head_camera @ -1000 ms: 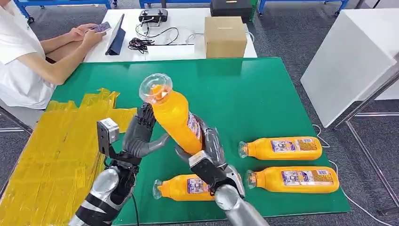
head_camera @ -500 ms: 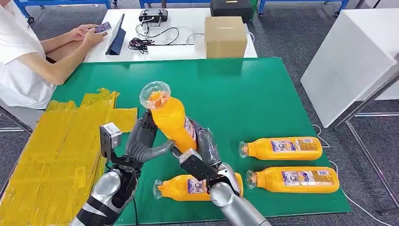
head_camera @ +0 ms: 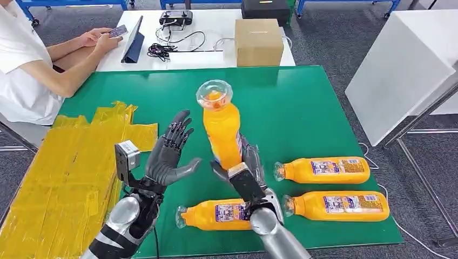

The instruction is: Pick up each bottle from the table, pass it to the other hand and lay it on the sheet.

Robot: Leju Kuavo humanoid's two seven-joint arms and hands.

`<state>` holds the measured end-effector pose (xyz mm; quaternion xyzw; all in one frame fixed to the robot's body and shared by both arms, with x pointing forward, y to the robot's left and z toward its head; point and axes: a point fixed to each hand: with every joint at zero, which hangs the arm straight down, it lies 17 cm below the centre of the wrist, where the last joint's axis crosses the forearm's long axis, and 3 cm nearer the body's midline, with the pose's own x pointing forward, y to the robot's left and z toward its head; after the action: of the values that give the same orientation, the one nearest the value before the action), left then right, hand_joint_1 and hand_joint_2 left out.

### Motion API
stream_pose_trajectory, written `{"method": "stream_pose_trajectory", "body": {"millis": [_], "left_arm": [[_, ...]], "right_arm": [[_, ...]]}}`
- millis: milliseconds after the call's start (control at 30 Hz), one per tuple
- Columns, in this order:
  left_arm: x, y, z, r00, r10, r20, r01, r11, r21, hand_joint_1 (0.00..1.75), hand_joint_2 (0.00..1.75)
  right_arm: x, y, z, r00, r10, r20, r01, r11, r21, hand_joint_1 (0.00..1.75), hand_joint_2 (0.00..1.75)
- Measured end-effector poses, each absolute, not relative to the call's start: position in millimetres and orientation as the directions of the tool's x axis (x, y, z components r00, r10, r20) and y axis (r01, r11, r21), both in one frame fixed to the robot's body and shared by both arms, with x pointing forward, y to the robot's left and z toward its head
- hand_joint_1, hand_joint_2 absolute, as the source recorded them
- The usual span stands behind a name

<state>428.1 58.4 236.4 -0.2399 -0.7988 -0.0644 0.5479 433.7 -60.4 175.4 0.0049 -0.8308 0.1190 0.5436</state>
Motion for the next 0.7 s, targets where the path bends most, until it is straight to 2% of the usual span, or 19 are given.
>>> {"method": "stream_pose_trajectory", "body": {"millis": [133,333,533,700], "left_arm": [[428.1,58.4,236.5,-0.285,0.313,0.906,0.454,0.877,-0.16,0.0,1.75],[428.9,57.0,240.2,-0.292,0.313,0.904,0.456,0.876,-0.156,0.0,1.75],[428.4,54.3,242.4,-0.295,0.314,0.902,0.463,0.873,-0.152,0.0,1.75],[426.8,52.2,242.7,-0.293,0.317,0.902,0.475,0.867,-0.151,0.0,1.75]], "right_arm": [[435.5,-66.3,176.0,-0.407,0.124,0.905,-0.117,0.975,-0.187,1.75,1.75],[429.7,-50.3,177.7,-0.455,0.21,0.865,-0.123,0.948,-0.295,1.75,1.75],[425.4,-38.0,172.9,-0.456,0.225,0.861,-0.147,0.935,-0.322,1.75,1.75],[421.8,-11.1,164.8,-0.484,0.311,0.818,-0.204,0.869,-0.451,1.75,1.75]]}}
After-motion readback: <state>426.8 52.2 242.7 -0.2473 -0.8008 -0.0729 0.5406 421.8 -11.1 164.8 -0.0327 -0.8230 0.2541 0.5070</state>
